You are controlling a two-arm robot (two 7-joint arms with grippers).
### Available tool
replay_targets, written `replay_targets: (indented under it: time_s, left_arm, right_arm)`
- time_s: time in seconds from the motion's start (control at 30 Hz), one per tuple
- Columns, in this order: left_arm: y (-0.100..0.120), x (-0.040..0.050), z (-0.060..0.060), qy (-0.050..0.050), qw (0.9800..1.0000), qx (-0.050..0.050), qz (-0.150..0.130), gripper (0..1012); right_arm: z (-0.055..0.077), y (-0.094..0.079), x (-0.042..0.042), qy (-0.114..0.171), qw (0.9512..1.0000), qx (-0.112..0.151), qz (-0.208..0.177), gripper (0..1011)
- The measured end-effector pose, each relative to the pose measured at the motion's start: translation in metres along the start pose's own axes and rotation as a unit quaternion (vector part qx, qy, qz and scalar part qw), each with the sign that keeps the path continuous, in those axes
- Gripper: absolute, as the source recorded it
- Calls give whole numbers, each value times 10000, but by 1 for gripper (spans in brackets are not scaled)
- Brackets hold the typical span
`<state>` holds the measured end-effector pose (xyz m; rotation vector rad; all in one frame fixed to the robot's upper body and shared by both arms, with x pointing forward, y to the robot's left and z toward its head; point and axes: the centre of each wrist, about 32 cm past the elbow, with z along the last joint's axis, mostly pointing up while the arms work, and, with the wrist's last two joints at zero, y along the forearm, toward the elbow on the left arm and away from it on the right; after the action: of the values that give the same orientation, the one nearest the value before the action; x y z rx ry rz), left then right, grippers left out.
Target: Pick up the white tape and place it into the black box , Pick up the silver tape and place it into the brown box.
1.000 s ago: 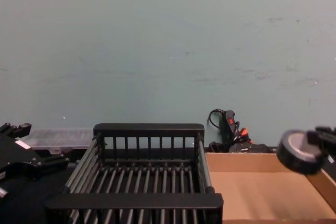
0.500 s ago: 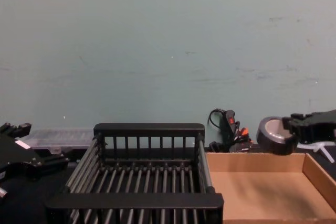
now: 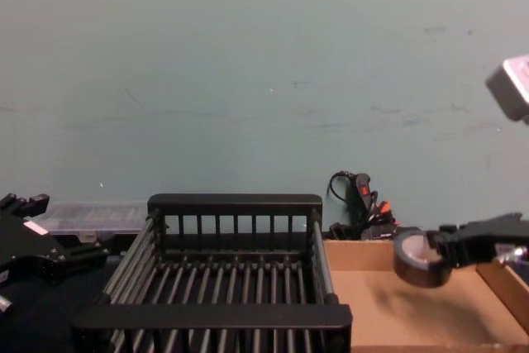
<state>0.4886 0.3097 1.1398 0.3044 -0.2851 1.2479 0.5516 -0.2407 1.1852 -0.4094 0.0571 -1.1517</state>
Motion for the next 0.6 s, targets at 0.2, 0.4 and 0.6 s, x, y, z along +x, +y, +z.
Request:
replay_targets:
  time_s: [0.2, 0.4, 0.6]
  left_arm:
    - [0, 0, 0, 0, 10000, 0, 0, 1001]
    - [0, 0, 0, 0, 10000, 0, 0, 1001]
    - [0, 0, 0, 0, 10000, 0, 0, 1001]
  right_arm:
    - [-38, 22, -12, -79, 9999, -86, 26, 133]
    - [-38, 22, -11, -72, 9999, -87, 25, 133]
    - [-35, 23, -10, -60, 9999, -86, 24, 274]
